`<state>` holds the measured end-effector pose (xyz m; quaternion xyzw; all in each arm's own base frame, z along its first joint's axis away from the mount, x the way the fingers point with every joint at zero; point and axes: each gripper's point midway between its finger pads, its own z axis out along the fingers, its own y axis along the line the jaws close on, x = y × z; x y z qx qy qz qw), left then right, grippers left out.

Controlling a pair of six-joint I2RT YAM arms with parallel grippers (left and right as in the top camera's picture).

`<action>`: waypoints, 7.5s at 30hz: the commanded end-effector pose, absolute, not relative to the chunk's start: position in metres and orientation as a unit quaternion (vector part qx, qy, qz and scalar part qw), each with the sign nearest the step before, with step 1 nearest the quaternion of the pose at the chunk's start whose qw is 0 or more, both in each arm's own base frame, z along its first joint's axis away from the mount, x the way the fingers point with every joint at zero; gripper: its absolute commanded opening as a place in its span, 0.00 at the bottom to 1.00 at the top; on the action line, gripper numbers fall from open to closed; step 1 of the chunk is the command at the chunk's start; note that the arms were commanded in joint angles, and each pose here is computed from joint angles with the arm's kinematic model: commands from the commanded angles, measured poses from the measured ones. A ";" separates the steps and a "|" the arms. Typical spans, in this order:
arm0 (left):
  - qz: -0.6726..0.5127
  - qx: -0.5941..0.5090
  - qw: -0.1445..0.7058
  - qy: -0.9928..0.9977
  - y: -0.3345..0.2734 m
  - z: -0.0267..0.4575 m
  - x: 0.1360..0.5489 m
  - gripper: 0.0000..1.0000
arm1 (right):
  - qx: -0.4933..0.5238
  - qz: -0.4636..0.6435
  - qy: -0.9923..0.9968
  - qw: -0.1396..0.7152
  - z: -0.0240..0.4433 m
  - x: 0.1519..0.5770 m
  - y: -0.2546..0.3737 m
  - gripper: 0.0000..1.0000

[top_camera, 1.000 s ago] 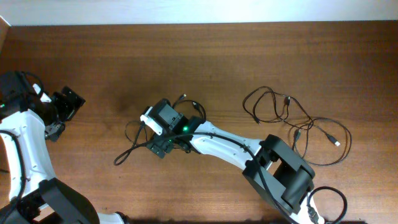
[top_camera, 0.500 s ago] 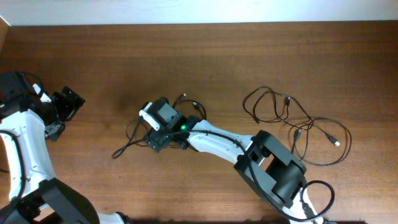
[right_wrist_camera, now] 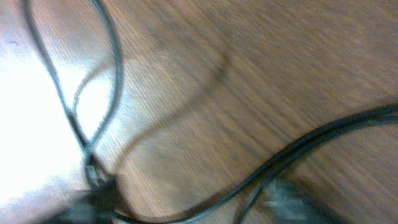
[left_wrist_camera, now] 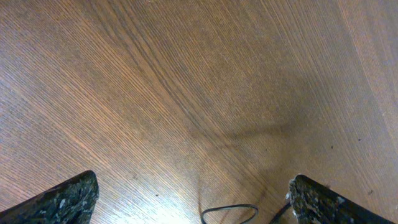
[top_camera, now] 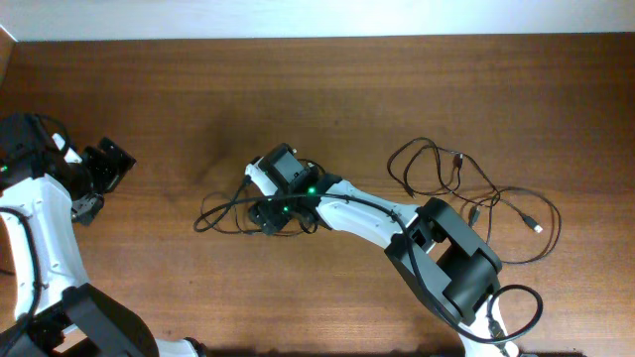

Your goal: Untangle cables

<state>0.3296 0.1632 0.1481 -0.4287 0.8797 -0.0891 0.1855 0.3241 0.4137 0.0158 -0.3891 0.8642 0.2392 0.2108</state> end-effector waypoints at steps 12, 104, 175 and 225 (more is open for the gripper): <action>-0.092 -0.435 0.195 0.874 0.167 0.155 0.332 0.99 | -0.401 0.282 0.846 0.209 0.026 0.314 0.427 0.67; -0.092 -0.435 0.196 0.874 0.167 0.155 0.333 0.99 | -0.569 0.104 0.809 0.104 -0.069 0.245 0.403 0.44; -0.092 -0.435 0.196 0.874 0.167 0.155 0.333 0.99 | 0.279 -0.012 0.954 0.113 0.073 0.353 -0.181 0.99; -0.092 -0.435 0.196 0.874 0.167 0.155 0.333 0.99 | 0.106 0.009 0.992 0.061 0.097 0.368 -0.045 0.99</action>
